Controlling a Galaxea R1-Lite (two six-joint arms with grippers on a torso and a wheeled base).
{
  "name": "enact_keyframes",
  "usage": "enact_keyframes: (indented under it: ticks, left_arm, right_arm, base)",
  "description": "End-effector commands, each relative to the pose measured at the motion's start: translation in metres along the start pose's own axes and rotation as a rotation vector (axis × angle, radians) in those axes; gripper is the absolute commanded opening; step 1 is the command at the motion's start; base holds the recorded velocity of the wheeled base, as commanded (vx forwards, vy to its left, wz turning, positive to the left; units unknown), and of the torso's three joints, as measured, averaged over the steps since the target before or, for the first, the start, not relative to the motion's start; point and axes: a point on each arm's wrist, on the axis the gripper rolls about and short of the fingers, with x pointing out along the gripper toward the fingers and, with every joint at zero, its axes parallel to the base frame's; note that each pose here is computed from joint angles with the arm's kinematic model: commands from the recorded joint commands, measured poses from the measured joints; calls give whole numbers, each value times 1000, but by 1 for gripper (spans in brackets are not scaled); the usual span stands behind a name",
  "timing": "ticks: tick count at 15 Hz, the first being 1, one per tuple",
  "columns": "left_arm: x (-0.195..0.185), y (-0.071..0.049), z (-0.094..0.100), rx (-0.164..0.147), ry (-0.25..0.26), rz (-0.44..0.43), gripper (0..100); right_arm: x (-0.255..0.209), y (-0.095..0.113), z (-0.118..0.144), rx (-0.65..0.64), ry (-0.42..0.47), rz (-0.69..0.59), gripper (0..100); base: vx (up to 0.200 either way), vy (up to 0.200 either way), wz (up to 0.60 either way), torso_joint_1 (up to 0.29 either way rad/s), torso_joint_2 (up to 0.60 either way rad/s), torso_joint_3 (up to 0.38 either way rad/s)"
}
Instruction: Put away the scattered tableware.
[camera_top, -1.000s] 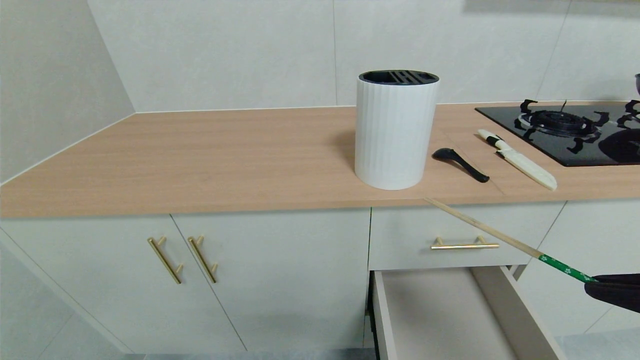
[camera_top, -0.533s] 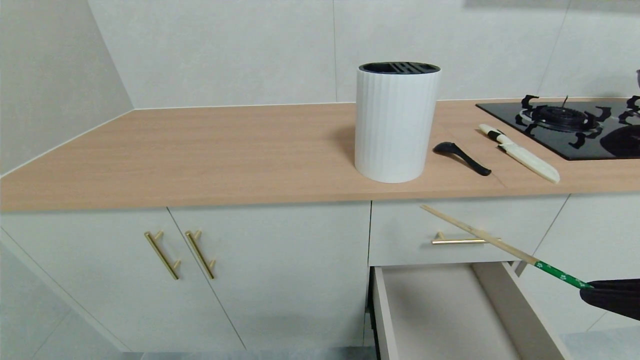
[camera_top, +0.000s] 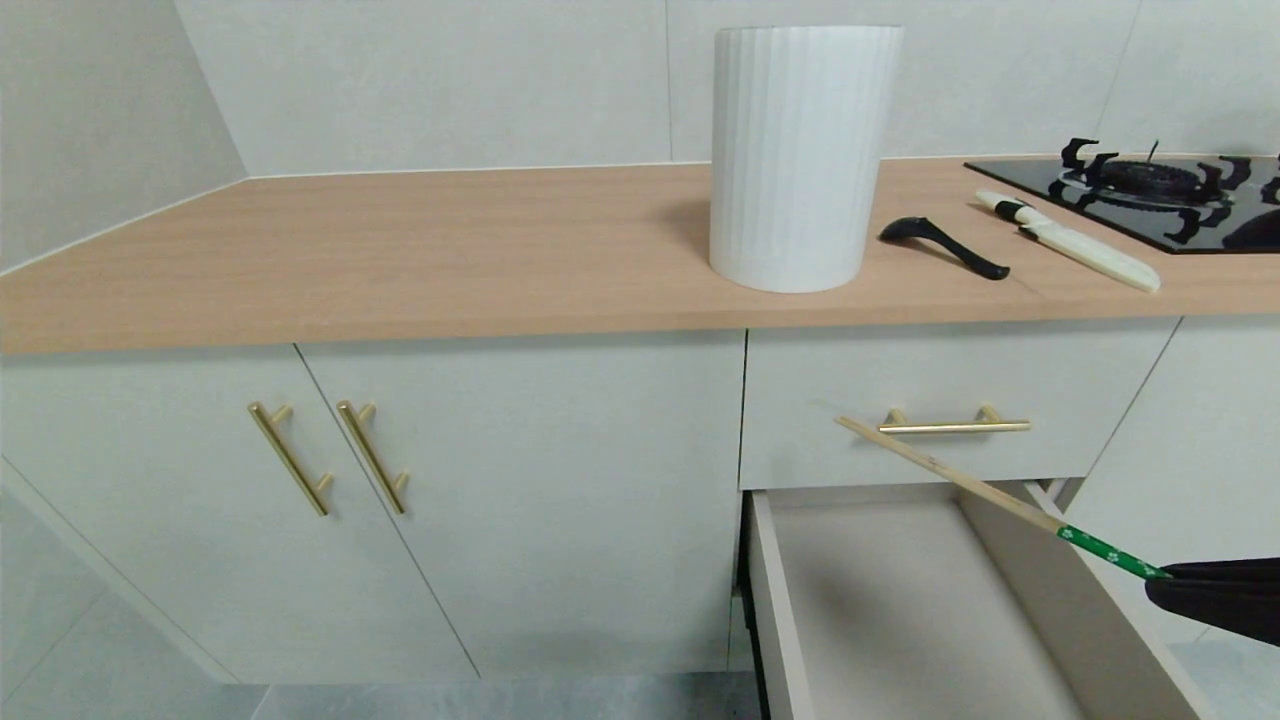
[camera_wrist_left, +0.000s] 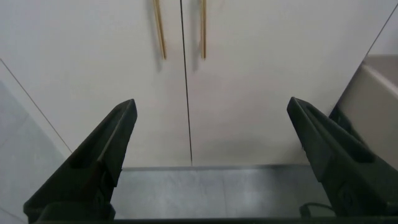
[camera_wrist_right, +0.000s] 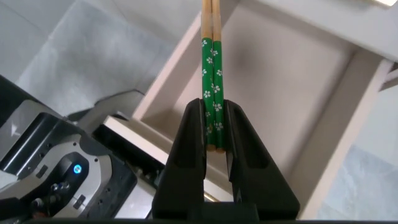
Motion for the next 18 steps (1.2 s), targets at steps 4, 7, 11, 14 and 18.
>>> enact_keyframes:
  ticks: [4,7,11,14,18]
  left_arm:
    - [0,0,0,0,0,1,100]
    - [0,0,0,0,0,1,100]
    - [0,0,0,0,0,1,100]
    - [0,0,0,0,0,1,100]
    - [0,0,0,0,0,1,100]
  right_arm:
    - [8,-1,-1,2,32,1,0]
    - [9,-1,-2,3,40,1,0]
    - [15,0,-2,-1,63,7,0]
    - [22,-1,-3,0,95,7,0]
    - [42,-2,-3,9,170,6,0]
  base:
    - [0,0,0,-65,261,177]
    - [0,0,0,-6,22,14]
    - [0,0,0,0,0,0]
    - [0,0,0,0,0,0]
    - [0,0,0,0,0,0]
